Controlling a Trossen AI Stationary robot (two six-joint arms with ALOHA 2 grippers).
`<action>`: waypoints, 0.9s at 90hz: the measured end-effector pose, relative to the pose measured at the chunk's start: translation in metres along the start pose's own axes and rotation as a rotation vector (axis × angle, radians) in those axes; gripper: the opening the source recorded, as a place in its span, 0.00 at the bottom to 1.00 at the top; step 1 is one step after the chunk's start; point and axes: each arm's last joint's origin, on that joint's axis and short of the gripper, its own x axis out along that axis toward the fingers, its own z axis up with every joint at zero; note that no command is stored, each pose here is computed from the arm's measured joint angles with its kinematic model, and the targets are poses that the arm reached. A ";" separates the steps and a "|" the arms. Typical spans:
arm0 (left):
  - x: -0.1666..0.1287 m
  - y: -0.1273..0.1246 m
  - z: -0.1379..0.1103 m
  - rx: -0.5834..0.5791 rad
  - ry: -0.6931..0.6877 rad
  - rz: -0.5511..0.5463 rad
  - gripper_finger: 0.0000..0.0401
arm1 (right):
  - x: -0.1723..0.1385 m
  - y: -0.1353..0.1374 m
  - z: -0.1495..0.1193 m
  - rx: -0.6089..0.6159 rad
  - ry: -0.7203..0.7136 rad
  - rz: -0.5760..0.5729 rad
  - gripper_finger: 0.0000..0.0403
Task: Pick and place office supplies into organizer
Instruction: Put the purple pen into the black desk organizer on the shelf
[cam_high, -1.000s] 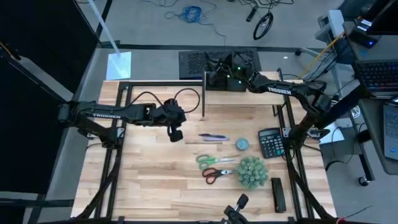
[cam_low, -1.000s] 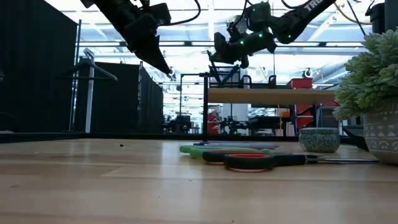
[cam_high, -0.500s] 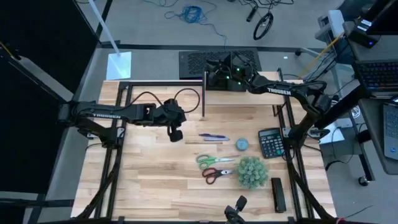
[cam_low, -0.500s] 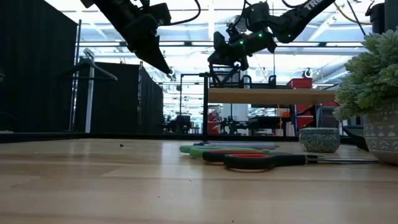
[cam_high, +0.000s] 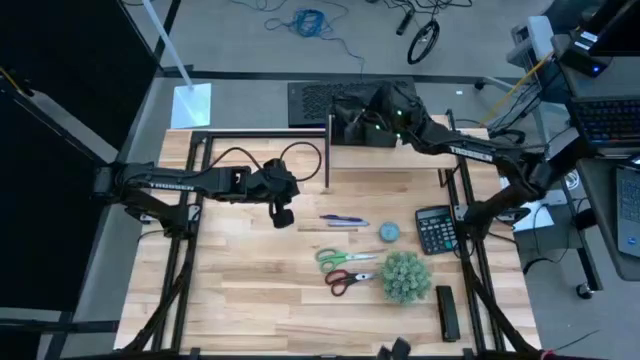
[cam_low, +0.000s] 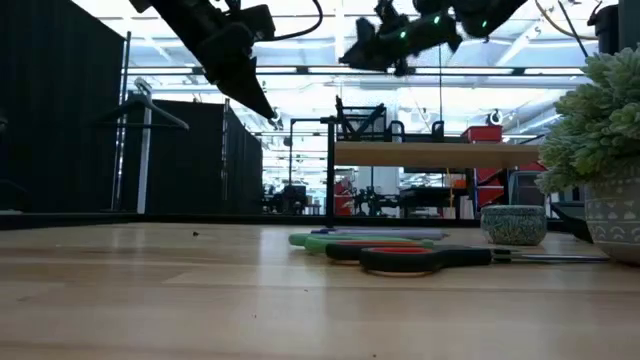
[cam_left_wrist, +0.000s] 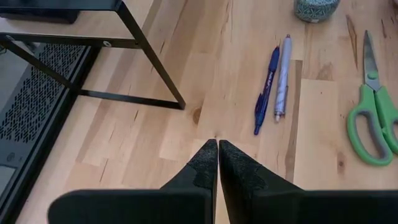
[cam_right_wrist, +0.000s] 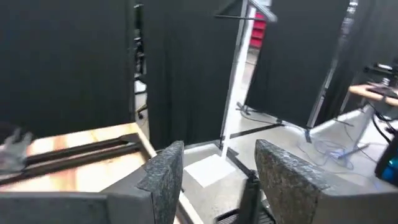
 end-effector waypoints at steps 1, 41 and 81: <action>0.000 0.000 0.000 0.000 0.000 0.000 0.01 | -0.001 0.002 0.000 -0.004 0.008 0.007 0.45; 0.000 0.000 0.000 0.000 -0.001 0.000 0.01 | -0.041 0.108 -0.050 -0.179 0.613 0.521 0.39; 0.000 0.000 0.000 0.000 0.000 0.000 0.01 | -0.025 0.190 -0.135 -0.357 0.912 0.601 0.34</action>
